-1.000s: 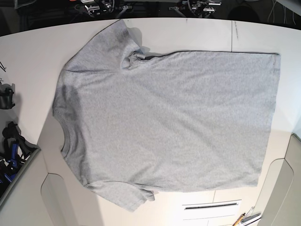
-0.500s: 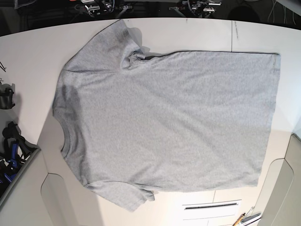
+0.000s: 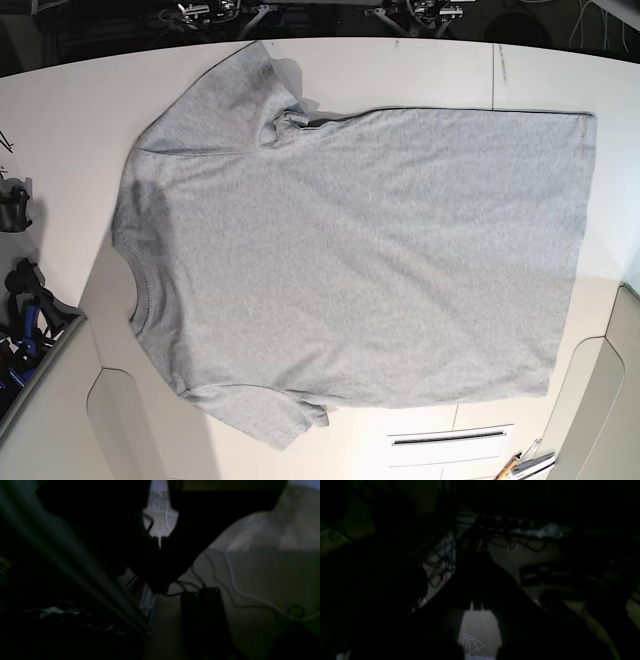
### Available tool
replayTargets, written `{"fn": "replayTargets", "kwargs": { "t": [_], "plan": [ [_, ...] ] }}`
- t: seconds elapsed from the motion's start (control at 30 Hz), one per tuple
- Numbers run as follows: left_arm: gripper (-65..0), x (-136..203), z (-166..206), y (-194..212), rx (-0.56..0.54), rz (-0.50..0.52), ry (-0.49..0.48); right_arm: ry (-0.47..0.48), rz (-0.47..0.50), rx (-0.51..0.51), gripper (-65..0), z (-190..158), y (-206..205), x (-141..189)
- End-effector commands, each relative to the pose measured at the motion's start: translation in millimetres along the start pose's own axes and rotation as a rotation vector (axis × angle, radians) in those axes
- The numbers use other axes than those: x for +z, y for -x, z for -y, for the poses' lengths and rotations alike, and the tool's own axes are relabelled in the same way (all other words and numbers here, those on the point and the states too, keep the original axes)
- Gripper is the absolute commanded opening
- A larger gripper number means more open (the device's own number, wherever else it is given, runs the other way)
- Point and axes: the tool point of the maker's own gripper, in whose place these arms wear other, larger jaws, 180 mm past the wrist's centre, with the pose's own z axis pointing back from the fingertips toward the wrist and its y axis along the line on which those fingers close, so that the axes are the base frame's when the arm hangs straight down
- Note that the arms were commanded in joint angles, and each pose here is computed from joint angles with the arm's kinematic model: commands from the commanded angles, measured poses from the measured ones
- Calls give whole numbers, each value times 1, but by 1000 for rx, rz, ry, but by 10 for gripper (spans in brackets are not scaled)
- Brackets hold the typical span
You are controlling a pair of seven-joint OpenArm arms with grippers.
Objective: Fold the T-shirt properly
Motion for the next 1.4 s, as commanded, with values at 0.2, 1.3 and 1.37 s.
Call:
{"fn": "replayTargets", "kwargs": {
  "t": [0.2, 1.3, 1.37],
  "plan": [
    [-650, 21, -56, 25, 34, 48, -30, 18, 35, 17, -650, 16, 27, 14],
    [-650, 256, -62, -7, -121, 340, 389, -166, 640, -27, -650, -13, -41, 293],
    [-650, 264, -77, -22, -68, 370, 364, -202, 705, -63, -650, -9, -65, 314]
  ]
}}
